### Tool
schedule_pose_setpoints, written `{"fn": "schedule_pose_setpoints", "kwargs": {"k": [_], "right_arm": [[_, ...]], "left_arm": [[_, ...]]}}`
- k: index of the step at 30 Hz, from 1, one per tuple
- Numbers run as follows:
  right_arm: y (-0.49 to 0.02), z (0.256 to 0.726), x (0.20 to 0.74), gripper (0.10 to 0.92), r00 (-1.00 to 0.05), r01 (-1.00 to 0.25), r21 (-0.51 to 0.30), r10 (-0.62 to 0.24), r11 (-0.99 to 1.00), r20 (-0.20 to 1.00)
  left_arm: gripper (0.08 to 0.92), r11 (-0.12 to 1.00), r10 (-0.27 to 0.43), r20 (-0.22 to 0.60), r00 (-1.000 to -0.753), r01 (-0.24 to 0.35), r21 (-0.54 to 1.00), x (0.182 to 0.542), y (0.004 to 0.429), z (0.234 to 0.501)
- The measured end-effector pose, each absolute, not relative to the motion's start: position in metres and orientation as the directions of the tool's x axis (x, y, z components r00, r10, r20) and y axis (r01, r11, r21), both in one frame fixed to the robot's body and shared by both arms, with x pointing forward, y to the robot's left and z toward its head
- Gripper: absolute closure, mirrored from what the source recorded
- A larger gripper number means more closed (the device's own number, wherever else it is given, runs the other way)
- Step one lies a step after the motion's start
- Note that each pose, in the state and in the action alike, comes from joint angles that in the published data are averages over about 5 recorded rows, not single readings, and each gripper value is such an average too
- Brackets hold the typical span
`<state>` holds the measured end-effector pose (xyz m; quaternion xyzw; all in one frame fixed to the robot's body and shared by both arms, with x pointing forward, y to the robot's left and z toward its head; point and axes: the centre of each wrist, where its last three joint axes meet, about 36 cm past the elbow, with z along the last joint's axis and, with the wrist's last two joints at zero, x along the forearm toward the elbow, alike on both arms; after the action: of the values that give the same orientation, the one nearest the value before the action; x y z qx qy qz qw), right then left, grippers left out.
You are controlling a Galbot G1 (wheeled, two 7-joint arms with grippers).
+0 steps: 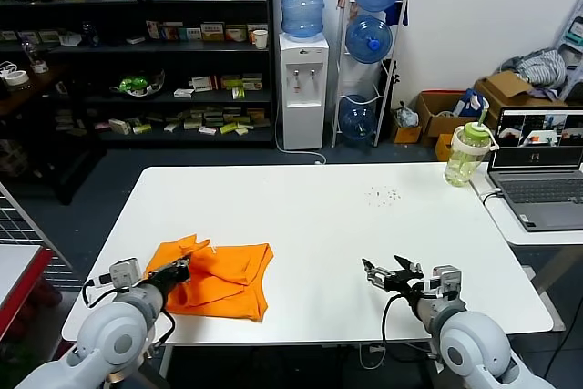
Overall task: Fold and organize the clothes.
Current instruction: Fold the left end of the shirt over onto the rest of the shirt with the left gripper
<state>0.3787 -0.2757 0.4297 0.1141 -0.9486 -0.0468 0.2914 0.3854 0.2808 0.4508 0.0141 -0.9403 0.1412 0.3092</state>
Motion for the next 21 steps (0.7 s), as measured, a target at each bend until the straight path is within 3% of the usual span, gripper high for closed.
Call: {"fn": "schedule_pose_setpoints", "kwargs": {"k": [14,21], "right_arm": [[-0.276,0.428,0.378,0.200,-0.802,-0.185,0.155,-0.240,0.970,0.547],[-0.277,0.427,0.378,0.200,-0.801,-0.181,0.153,-0.236,0.972,0.551]], "left_arm": [[0.887,0.942,0.144,0.593,-0.793,-0.074,-0.328,0.384,0.232,0.454],[0.715,0.930,0.176,0.593,-0.786,-0.065,-0.363,0.383,0.221,0.457]]}}
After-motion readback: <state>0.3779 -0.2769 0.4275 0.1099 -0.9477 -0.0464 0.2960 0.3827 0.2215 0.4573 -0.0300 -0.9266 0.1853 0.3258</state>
